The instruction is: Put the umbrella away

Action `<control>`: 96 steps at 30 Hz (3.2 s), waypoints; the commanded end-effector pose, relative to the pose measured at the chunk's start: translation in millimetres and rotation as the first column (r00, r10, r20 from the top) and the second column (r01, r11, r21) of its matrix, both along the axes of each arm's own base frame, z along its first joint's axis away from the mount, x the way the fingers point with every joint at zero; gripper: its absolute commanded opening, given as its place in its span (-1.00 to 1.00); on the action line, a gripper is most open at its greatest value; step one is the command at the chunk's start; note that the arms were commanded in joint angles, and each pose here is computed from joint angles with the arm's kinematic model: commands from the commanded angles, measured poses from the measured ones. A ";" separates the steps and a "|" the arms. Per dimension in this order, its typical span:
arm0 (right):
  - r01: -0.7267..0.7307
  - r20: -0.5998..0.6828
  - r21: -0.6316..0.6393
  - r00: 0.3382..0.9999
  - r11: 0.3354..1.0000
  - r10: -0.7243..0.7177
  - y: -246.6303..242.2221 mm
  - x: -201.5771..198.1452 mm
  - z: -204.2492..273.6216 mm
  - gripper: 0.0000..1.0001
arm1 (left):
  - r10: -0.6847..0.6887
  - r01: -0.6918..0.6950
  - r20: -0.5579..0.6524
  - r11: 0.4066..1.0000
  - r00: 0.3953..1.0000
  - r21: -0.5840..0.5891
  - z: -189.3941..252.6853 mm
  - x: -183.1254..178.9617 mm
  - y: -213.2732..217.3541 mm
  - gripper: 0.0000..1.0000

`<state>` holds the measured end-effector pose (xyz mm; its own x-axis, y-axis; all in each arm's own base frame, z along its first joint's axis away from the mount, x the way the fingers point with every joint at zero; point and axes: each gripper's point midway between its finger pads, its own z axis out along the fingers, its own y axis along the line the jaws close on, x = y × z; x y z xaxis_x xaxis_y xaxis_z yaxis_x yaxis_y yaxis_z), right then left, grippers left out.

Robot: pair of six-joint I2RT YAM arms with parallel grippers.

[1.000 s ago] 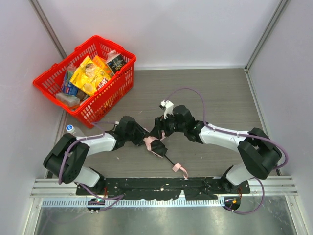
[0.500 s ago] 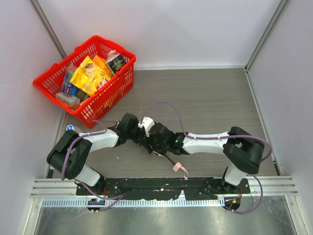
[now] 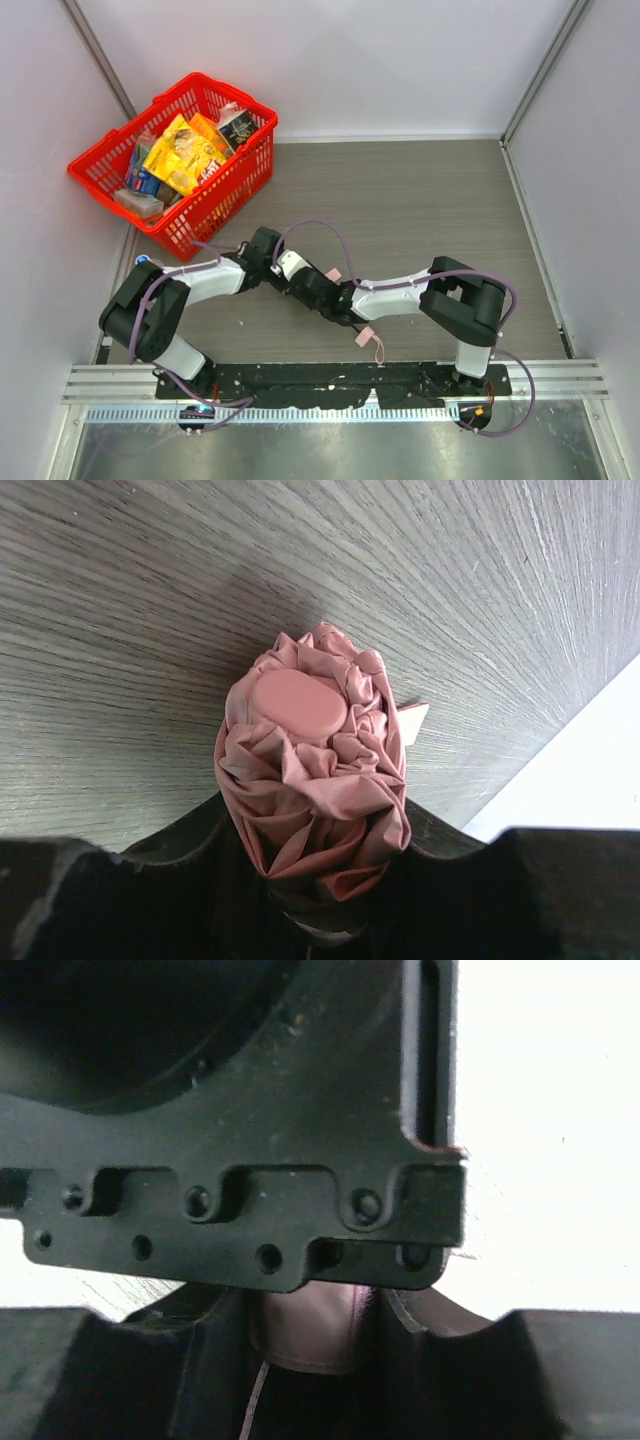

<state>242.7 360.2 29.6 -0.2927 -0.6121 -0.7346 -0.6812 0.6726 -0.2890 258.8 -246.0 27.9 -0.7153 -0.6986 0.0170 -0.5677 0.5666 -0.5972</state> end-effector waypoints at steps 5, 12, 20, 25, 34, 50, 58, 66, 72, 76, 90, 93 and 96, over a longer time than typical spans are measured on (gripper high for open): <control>-0.078 -0.068 0.067 0.994 0.995 0.082 3.3 -12.2 -19.5 -0.98 | -0.011 0.016 -0.053 0.995 0.999 0.098 -40.9 -23.2 22.6 -0.90; -0.125 -0.195 0.240 0.965 0.963 0.174 -3.8 -24.3 -29.6 -0.98 | -0.011 0.007 0.043 0.995 0.999 0.098 -33.6 -17.0 30.3 0.43; -0.173 -0.187 0.334 0.951 0.927 0.245 5.7 -27.0 -11.8 -0.98 | -0.013 0.016 -0.018 0.984 1.000 0.180 -50.9 -21.1 40.5 0.57; -0.192 -0.160 0.324 0.954 0.926 0.254 7.1 -23.5 0.0 -0.98 | 0.014 0.021 -0.103 0.943 0.995 0.331 -68.7 -28.5 62.9 0.58; -0.266 -0.095 0.319 0.946 0.910 0.310 16.6 -28.0 34.4 -0.98 | 0.004 -0.008 0.016 0.971 1.000 0.237 -68.8 -12.1 48.2 -0.52; 0.221 -0.400 0.519 0.916 0.826 0.007 -36.7 -52.0 96.6 0.45 | -0.097 0.075 0.336 0.994 0.937 0.080 -14.1 20.1 18.9 -1.00; 0.752 -0.753 0.484 0.618 0.447 -0.226 -120.6 -20.0 94.6 0.53 | -0.111 0.205 0.559 0.973 0.822 -0.107 41.3 28.5 -13.6 -1.00; 0.848 -0.860 0.486 0.508 0.211 -0.059 -111.1 -4.4 82.5 0.28 | -0.110 0.297 0.646 0.936 0.755 -0.188 80.1 28.1 -29.9 -1.00; 0.900 -0.902 0.430 0.431 0.074 -0.001 -107.8 3.1 68.6 0.41 | -0.069 0.345 0.693 0.900 0.717 -0.268 107.0 26.3 -38.2 -1.00; 0.886 -0.880 0.450 0.461 0.116 -0.111 -121.8 9.0 66.4 0.41 | -0.045 0.336 0.664 0.887 0.747 -0.318 118.7 26.7 -40.6 -1.00; 0.957 -0.954 0.291 0.291 -0.014 0.069 -132.5 8.3 73.6 0.53 | 0.059 0.434 0.769 0.797 0.636 -0.420 247.7 38.6 -54.9 -1.00; 0.965 -0.932 0.237 0.258 -0.111 0.253 -123.9 9.6 86.9 0.50 | 0.084 0.457 0.790 0.777 0.607 -0.434 270.3 43.5 -59.0 -1.00; 0.964 -0.902 0.228 0.263 -0.138 0.343 -118.2 12.1 99.6 0.50 | 0.122 0.476 0.801 0.748 0.586 -0.462 287.6 49.3 -62.5 -1.00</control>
